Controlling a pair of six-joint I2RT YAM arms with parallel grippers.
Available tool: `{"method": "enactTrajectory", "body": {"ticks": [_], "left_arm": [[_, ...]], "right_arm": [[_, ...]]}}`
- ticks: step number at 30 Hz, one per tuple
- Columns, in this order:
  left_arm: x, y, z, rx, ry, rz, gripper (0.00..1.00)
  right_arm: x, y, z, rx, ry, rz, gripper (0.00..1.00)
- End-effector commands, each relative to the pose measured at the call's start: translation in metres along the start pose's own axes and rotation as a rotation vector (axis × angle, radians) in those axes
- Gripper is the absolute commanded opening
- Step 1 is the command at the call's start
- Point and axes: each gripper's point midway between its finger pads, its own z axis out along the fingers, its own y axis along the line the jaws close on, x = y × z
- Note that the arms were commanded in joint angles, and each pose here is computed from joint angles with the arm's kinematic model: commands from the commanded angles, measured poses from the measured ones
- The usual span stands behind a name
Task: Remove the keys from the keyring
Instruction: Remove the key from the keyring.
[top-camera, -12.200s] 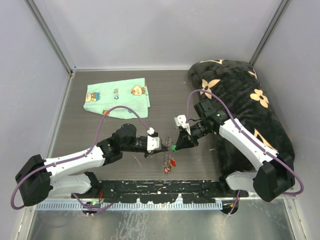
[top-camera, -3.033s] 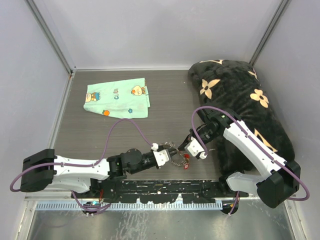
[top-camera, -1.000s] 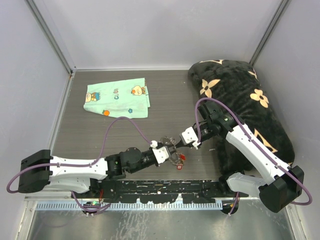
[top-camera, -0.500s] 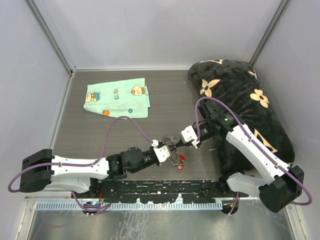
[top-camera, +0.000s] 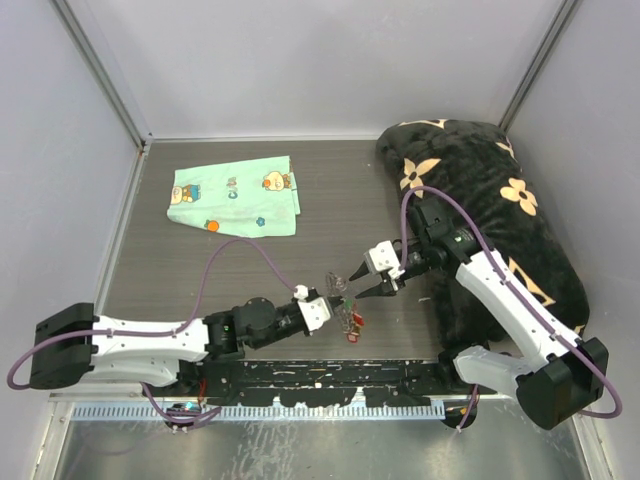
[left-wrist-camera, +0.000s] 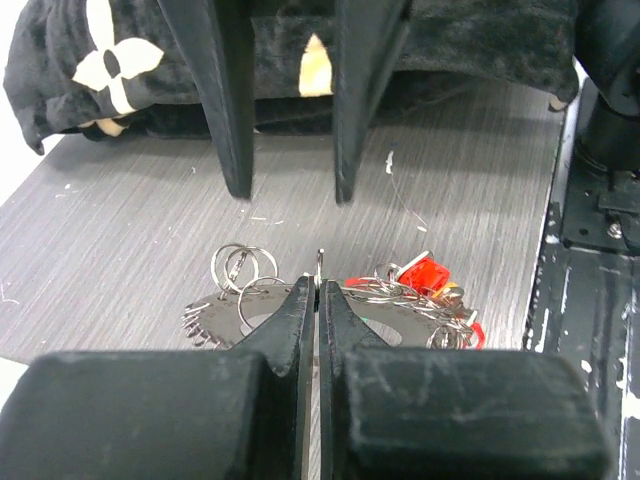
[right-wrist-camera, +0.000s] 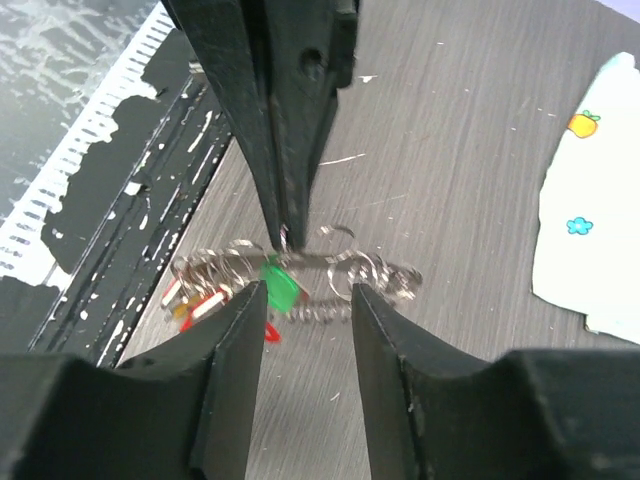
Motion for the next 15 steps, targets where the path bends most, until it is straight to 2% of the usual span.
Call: {"method": "enactTrajectory", "body": {"ticks": [1,9,15], "left_arm": [[-0.037,0.01,-0.013,0.023,-0.143,0.006,0.0],[-0.044,0.019,-0.031,0.089,-0.204,-0.01,0.0],[-0.049,0.016,-0.031,0.13,-0.229,-0.02,0.0]], "right_arm": [[-0.013,-0.005,-0.01,0.058,-0.099,0.069,0.47],[0.004,0.003,0.003,0.06,-0.182,0.221,0.47],[0.001,-0.001,0.008,0.048,-0.239,0.251,0.44]]}}
